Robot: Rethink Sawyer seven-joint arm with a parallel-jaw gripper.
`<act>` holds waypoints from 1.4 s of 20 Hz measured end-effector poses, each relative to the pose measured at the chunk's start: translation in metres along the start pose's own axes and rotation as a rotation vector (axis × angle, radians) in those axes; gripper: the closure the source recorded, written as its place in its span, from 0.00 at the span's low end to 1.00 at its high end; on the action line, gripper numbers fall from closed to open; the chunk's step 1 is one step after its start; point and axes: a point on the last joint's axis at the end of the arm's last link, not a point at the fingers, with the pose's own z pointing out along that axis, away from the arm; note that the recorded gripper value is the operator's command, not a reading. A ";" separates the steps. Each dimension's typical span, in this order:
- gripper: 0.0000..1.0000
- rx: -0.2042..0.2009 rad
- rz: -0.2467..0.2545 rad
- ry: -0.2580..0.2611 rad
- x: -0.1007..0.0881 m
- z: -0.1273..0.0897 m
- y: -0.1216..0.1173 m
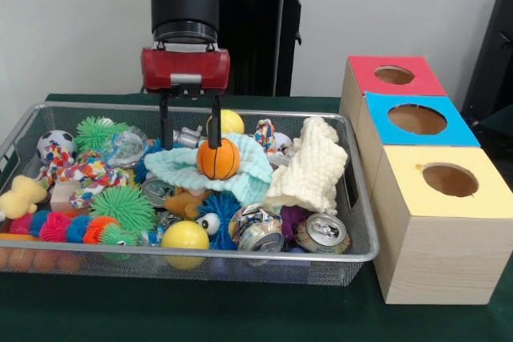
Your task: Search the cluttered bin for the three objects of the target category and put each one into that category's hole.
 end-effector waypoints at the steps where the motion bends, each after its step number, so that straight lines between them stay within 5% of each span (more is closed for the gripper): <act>1: 0.00 0.000 0.001 0.000 0.001 0.002 0.000; 8: 0.00 -0.010 0.000 0.001 0.005 0.014 0.004; 15: 0.00 -0.040 0.021 -0.053 0.016 0.044 0.020; 19: 0.00 -0.025 0.071 -0.026 0.034 0.065 0.027; 28: 0.00 -0.022 0.092 0.004 0.059 0.081 0.025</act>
